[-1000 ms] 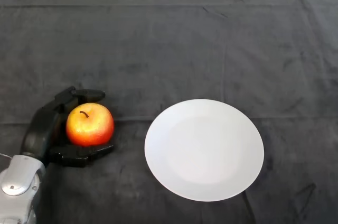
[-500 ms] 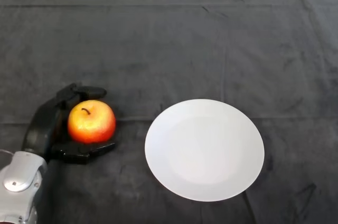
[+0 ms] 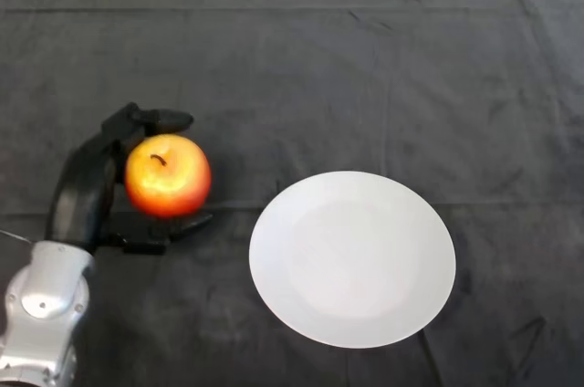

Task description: Move the apple to the plate

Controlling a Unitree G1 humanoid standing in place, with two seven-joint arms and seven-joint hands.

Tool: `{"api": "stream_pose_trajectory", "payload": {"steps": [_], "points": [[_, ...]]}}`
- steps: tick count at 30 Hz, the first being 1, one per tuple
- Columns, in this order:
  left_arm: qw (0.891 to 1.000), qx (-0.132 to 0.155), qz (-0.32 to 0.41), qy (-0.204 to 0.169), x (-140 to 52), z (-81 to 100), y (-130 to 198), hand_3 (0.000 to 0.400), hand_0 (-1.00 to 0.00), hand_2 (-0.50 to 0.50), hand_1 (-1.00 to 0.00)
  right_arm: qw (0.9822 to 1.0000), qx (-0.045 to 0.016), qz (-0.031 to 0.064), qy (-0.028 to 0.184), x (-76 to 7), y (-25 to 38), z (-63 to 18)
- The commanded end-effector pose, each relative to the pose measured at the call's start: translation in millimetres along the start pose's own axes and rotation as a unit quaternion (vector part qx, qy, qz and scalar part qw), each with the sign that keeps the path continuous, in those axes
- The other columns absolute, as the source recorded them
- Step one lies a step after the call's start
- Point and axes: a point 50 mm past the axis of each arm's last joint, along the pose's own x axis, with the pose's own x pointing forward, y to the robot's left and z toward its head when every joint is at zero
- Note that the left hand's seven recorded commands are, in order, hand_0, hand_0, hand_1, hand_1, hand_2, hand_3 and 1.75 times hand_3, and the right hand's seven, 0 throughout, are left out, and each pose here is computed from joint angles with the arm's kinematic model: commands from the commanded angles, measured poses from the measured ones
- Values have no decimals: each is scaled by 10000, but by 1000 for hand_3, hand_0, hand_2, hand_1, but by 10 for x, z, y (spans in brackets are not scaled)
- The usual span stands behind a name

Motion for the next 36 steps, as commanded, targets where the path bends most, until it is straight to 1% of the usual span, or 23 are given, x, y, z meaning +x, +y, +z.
{"api": "stream_pose_trajectory", "payload": {"steps": [1,8,15,32,36], "points": [[9992,16,-49,-385,-5,113,-40,400,-1000,0,-1000,9997,-50,133,-193,-7,69,91],[9979,-36,-348,-547,-4,167,-194,400,-1000,0,-1000,9997,-51,132,-194,-7,69,91],[9959,-56,-643,-630,-7,208,-401,400,-1000,0,-1000,9997,-51,132,-194,-7,69,91],[9889,2,-1337,-648,-27,221,-790,400,-1000,0,-1000,9997,-47,133,-194,-8,70,92],[9872,36,-1464,-629,-30,200,-824,400,-1000,0,-1000,9997,-45,133,-194,-8,70,93]]}}
